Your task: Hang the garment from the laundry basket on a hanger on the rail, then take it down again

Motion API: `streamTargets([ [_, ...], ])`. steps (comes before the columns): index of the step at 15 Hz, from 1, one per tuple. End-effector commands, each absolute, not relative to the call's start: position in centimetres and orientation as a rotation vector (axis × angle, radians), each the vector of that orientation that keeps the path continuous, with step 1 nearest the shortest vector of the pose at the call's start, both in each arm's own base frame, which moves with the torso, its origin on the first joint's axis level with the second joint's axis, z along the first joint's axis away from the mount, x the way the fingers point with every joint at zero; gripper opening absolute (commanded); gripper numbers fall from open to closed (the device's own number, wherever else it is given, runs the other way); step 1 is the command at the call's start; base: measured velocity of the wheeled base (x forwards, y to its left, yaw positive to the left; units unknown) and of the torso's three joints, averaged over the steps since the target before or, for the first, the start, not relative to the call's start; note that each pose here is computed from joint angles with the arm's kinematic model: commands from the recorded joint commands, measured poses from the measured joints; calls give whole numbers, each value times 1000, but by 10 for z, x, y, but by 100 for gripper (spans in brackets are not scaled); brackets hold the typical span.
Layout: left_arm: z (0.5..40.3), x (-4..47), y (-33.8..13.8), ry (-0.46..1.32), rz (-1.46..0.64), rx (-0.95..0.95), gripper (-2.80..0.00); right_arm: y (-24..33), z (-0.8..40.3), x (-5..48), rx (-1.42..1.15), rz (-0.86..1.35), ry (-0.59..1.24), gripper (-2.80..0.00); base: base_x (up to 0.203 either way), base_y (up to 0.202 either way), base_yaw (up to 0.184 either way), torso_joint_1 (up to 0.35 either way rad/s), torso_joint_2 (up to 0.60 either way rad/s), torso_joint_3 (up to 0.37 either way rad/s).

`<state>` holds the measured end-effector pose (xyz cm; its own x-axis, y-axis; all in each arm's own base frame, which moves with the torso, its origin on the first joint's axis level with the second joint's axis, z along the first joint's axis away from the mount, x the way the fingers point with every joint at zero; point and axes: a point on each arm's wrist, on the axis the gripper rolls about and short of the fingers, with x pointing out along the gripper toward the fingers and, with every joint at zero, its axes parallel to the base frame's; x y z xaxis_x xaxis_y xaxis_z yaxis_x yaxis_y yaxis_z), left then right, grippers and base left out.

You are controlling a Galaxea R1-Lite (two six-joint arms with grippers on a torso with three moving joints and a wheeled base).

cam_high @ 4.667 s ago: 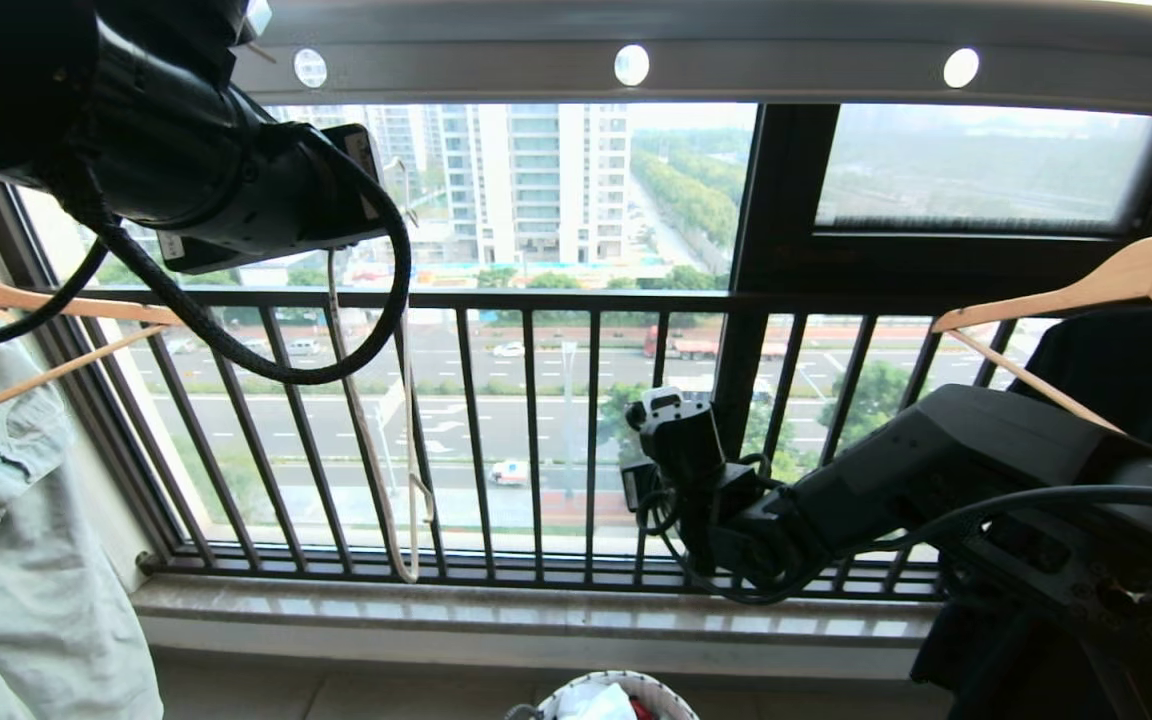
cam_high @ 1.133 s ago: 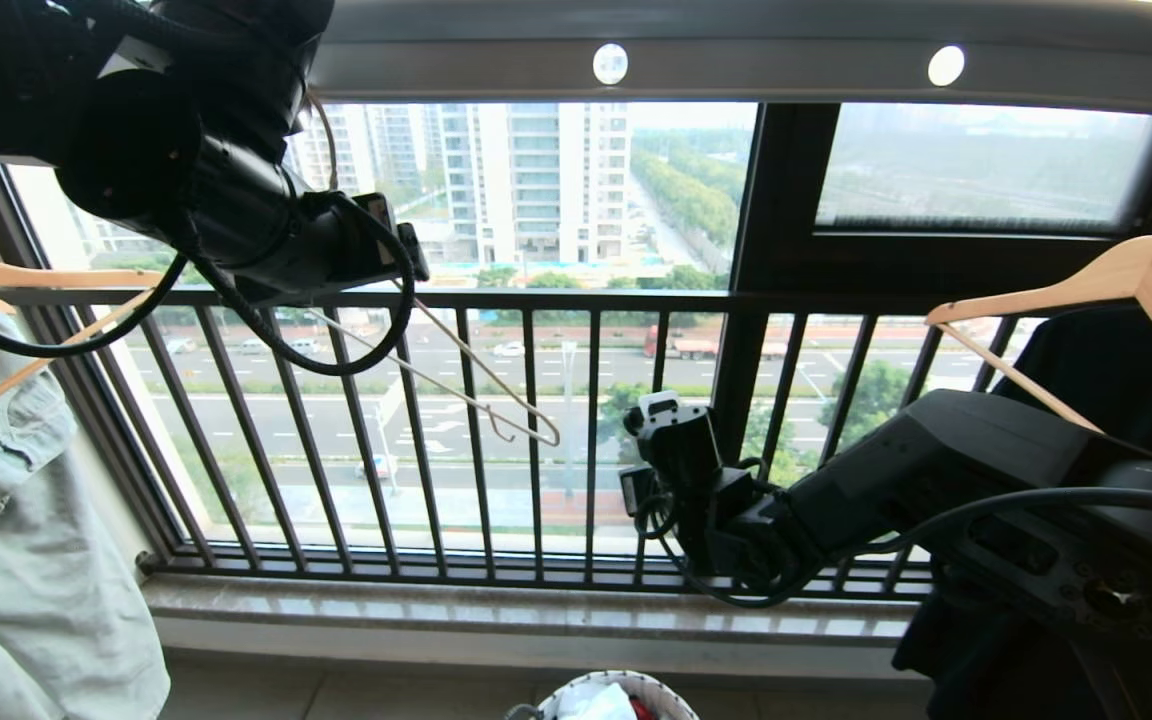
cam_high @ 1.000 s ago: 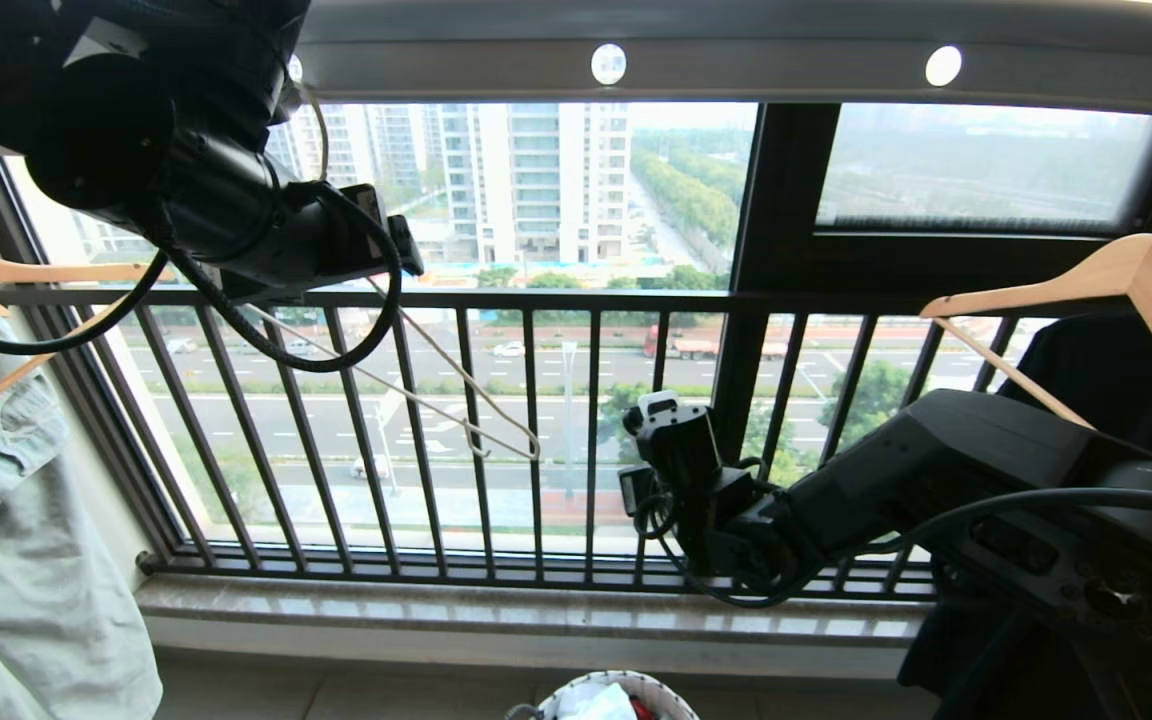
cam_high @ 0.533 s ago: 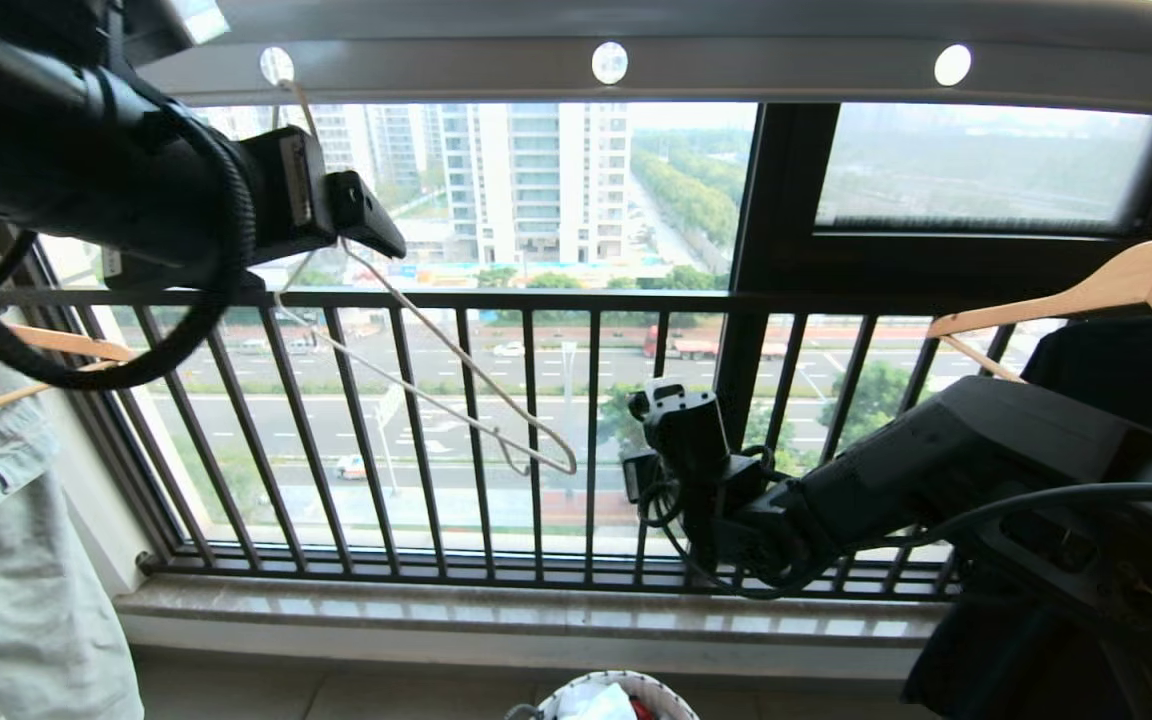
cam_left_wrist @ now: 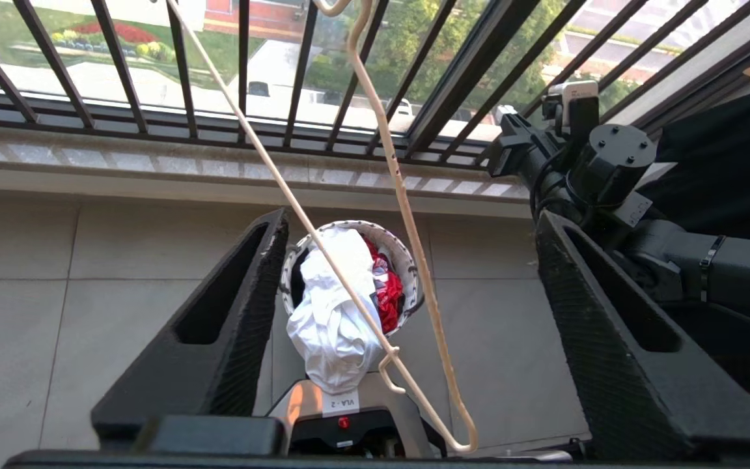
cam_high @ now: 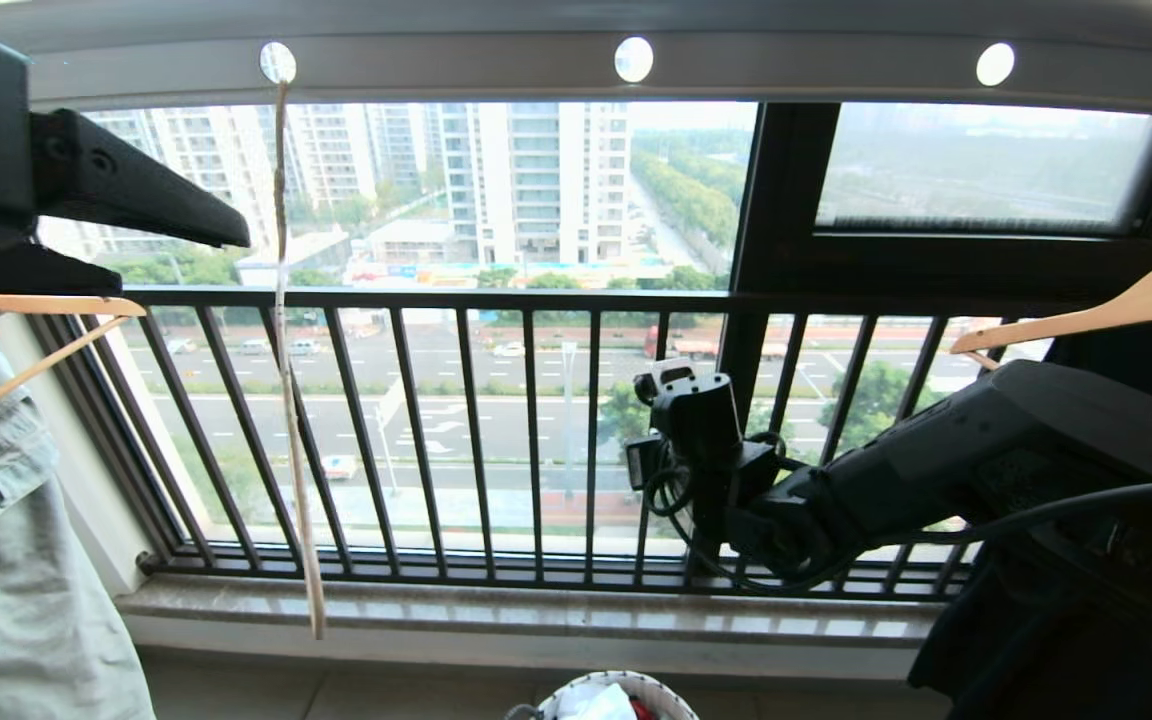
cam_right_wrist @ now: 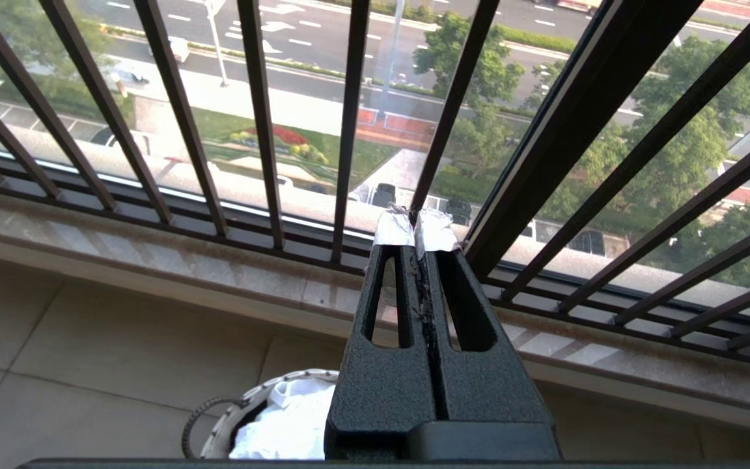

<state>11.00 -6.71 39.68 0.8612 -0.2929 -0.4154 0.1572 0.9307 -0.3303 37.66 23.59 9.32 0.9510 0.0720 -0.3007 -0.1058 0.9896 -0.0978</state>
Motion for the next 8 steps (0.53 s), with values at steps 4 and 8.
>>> streamTargets([
  [4, 379, 31, -19, 439, -389, -338, -280, 227, 124, 364, -96, 89, 252, -280, 0, 0, 0, 0, 0, 0],
  [8, 348, -8, 7, 425, -488, -294, -280, 219, 153, 333, -147, 87, 217, -280, 0, 0, 0, 0, 0, 0],
])
